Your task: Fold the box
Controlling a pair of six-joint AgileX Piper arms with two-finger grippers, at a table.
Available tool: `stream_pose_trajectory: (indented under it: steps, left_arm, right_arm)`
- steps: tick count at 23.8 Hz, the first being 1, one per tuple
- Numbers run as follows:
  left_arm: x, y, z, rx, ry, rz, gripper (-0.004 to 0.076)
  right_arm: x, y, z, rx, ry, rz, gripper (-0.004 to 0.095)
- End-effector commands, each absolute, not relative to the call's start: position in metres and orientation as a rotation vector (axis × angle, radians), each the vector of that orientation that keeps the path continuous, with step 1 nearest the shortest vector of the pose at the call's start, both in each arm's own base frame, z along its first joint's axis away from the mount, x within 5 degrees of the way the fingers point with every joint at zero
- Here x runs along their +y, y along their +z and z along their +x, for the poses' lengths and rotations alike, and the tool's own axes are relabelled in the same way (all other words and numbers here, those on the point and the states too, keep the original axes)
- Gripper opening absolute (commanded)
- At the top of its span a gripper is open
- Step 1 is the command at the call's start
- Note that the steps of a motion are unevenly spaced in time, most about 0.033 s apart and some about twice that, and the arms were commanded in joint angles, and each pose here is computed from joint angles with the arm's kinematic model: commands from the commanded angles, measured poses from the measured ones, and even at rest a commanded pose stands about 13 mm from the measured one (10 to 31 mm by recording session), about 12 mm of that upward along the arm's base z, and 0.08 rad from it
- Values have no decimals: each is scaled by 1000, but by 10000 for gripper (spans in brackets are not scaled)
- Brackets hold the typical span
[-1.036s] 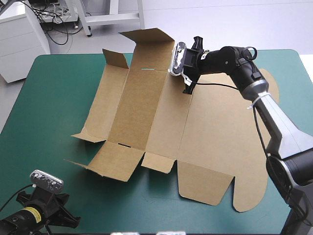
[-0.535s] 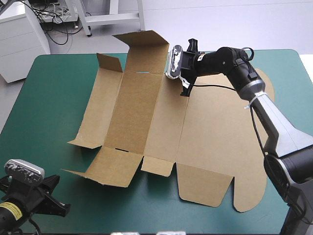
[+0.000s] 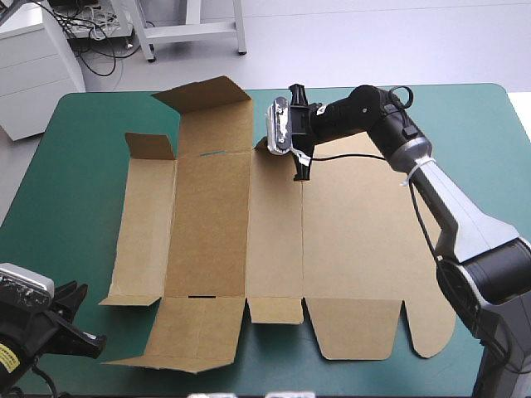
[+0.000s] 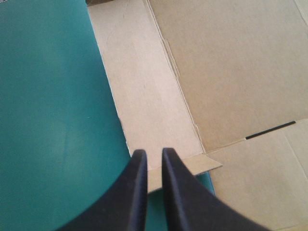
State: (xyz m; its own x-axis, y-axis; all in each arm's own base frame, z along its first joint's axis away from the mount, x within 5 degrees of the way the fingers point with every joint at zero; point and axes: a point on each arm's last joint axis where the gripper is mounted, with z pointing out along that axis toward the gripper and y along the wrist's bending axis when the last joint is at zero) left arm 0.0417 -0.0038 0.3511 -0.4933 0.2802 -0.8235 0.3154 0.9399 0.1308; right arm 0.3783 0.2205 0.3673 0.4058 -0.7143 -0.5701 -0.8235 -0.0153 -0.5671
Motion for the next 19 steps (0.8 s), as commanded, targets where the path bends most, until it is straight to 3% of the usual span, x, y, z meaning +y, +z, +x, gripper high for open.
stream_pose_trajectory:
  steps: [1,6,8,9,11,14,19]
  left_arm:
    - [-6,367,47,2012,-68,394,149]
    - [-6,368,47,1998,-84,375,156]
    - [-6,368,47,1999,-85,373,156]
    - [-6,368,47,1999,-86,370,156]
    - [-6,368,47,1999,-86,370,156]
    - [-6,368,47,2000,-90,365,156]
    - [-6,368,47,2003,-97,354,177]
  right_arm:
    - [219,397,365,1269,168,-1721,-23]
    - [220,392,366,1285,189,-1737,36]
    - [220,391,364,1286,204,-1754,187]
    - [220,390,364,1292,212,-1758,332]
    - [220,390,364,1327,233,-1733,506]
    - [218,390,365,1418,255,-1672,667]
    - [208,395,365,1587,206,-1570,678]
